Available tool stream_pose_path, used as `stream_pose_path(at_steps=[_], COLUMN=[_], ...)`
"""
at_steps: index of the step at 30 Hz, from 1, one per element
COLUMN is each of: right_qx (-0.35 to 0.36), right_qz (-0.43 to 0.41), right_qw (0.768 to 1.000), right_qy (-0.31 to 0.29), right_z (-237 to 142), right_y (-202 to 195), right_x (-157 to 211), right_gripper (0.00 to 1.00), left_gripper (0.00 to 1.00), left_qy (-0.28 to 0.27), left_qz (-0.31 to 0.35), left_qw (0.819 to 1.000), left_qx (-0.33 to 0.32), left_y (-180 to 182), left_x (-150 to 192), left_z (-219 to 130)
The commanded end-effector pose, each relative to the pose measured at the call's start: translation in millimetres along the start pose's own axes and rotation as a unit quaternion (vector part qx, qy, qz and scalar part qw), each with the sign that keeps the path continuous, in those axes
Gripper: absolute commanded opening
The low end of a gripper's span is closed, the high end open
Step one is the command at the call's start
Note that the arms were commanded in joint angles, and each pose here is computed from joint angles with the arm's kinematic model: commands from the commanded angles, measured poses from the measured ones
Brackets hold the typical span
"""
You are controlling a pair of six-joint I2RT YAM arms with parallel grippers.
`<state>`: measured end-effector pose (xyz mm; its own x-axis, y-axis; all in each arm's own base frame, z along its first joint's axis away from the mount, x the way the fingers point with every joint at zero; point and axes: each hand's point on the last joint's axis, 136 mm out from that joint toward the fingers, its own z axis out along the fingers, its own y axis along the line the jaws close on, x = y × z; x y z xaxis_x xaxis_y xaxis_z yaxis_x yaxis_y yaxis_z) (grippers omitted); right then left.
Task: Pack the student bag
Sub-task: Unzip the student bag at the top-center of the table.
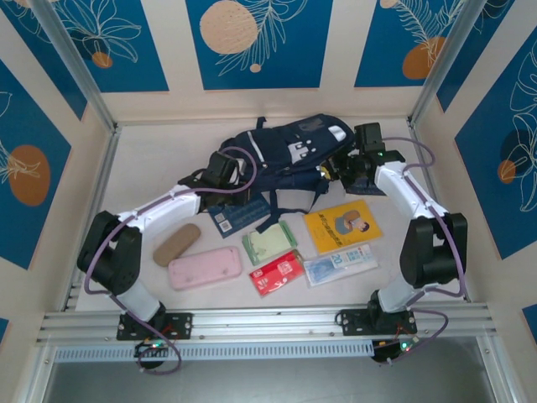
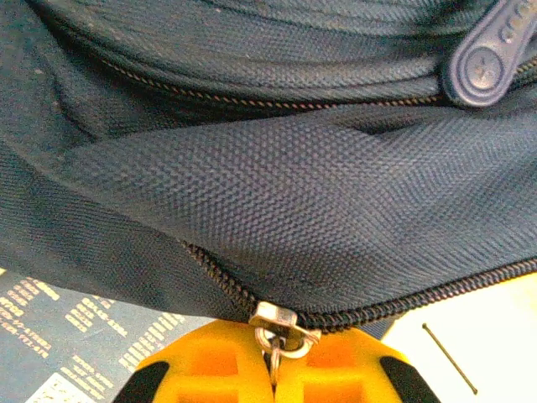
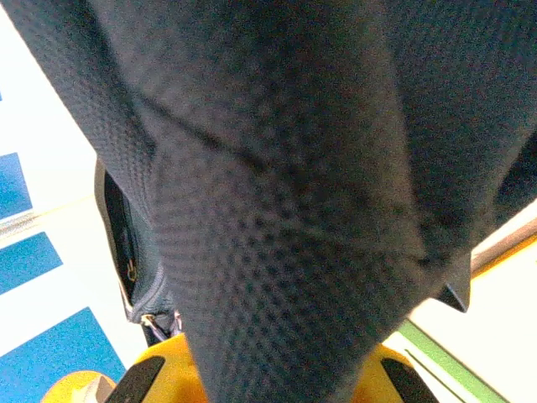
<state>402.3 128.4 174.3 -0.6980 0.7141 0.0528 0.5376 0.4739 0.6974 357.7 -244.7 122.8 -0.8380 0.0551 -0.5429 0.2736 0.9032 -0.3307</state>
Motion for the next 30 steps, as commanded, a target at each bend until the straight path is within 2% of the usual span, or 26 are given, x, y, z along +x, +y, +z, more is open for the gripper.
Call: stream_pose_path(at_steps=[1,4,9,12,16,19,21,22,23,25,30], right_qx=[-0.014,0.014,0.042,0.069,0.110,0.116,0.119,0.123,0.124,0.094,0.018], right_qz=[-0.065,-0.075,-0.080,-0.091,-0.100,-0.095,-0.110,-0.111,-0.104,-0.081,0.016], right_qw=[0.998,0.997,0.996,0.993,0.987,0.985,0.980,0.978,0.978,0.987,1.000], right_qy=[-0.021,-0.016,-0.021,-0.031,-0.064,-0.087,-0.114,-0.125,-0.129,-0.106,-0.005], right_z=[-13.5,-9.0,-0.5,-3.0,-19.2,-37.5,-51.0,-56.9,-61.4,-61.4,-39.9], right_y=[22.9,22.0,15.7,11.9,9.1,10.7,14.3,13.8,12.6,14.9,16.0], right_x=[-24.1,-30.6,-29.0,-23.6,-14.0,-6.9,-6.0,-6.4,-4.4,9.0,64.9], right_gripper=[0.08,0.15,0.49,0.61,0.68,0.70,0.78,0.86,0.87,0.87,0.84], left_gripper=[0.00,0.00,0.00,0.00,0.00,0.00,0.00,0.00,0.00,0.00,0.00], left_qy=[0.011,0.009,-0.011,-0.018,-0.015,-0.014,-0.018,-0.019,-0.019,-0.021,-0.020], left_qz=[0.016,0.024,0.023,0.020,0.014,0.012,0.014,0.014,0.013,0.014,0.022], left_qw=[0.999,0.998,0.995,0.994,0.992,0.990,0.990,0.990,0.990,0.989,0.987], left_qx=[0.031,0.060,0.101,0.110,0.125,0.138,0.140,0.141,0.141,0.145,0.159], left_y=[-9.4,-21.8,-42.7,-48.7,-56.0,-62.3,-65.6,-67.0,-67.7,-71.7,-87.3], left_x=[0.8,-4.6,-22.8,-30.5,-34.7,-39.3,-43.6,-45.7,-47.7,-50.9,-55.3], left_z=[-18.9,-24.7,-39.8,-44.4,-42.2,-41.4,-42.1,-43.1,-43.3,-44.5,-45.3])
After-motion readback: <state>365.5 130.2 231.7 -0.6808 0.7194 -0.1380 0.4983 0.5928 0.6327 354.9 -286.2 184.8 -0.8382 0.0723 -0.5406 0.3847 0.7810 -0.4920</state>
